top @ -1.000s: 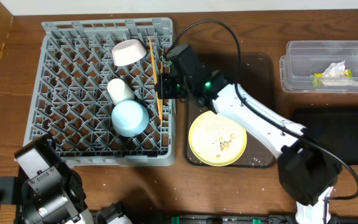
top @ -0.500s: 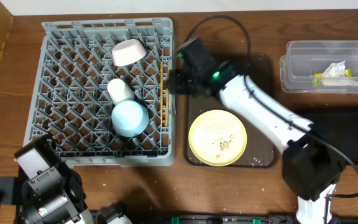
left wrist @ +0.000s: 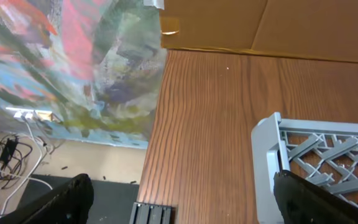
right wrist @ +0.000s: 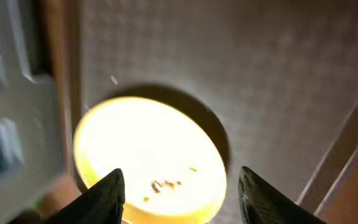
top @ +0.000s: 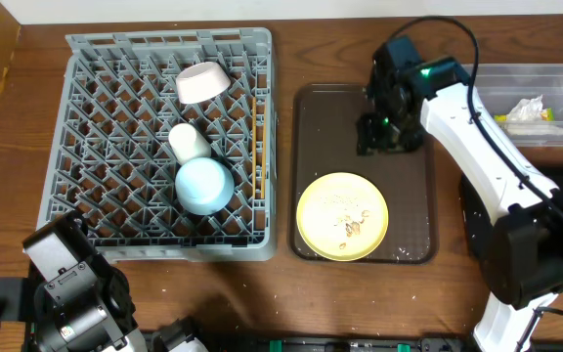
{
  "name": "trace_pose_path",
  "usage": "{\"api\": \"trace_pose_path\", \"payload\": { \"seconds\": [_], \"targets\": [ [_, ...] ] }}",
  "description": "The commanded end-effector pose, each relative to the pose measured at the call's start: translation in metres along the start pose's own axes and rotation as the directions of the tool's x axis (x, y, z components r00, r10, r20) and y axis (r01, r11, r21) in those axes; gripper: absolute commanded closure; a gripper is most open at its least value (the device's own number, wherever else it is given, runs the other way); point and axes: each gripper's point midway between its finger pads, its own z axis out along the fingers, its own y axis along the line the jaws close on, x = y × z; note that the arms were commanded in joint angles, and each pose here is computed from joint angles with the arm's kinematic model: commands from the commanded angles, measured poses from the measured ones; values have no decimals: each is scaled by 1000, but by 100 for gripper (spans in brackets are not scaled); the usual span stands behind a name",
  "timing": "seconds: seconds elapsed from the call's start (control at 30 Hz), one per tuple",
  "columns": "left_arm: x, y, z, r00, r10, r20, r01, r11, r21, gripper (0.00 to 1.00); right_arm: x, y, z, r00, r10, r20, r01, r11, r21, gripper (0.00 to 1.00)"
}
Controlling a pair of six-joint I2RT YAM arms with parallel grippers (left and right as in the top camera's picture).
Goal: Sort waste into correct bins and load items into the dishwasher
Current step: 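Move the right gripper down to the yellow plate's rim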
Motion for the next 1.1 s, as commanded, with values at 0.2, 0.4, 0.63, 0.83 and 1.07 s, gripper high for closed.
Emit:
{"api": "trace_pose_path", "payload": {
  "seconds": [0.2,0.4,0.63,0.83,1.07],
  "targets": [
    [-5,2,-2,1000,-30,10,30,1000,-3,6,24,16,23,991,-123,-52,123,992,-5,45],
    [-5,2,-2,1000,-30,10,30,1000,-3,6,27,-6,31,994,-97,-52,104,984,143,16],
    [-5,2,-2,1000,-30,10,30,1000,-3,6,48,-28,51,990,-78,-119,99,979,179,13],
    [-5,2,-2,1000,-30,10,30,1000,-3,6,73,-29,68,971,-118,-205,144,983,117,28],
    [-5,2,-2,1000,-30,10,30,1000,-3,6,69,-34,68,976,-114,-187,141,981,136,53]
  ]
}}
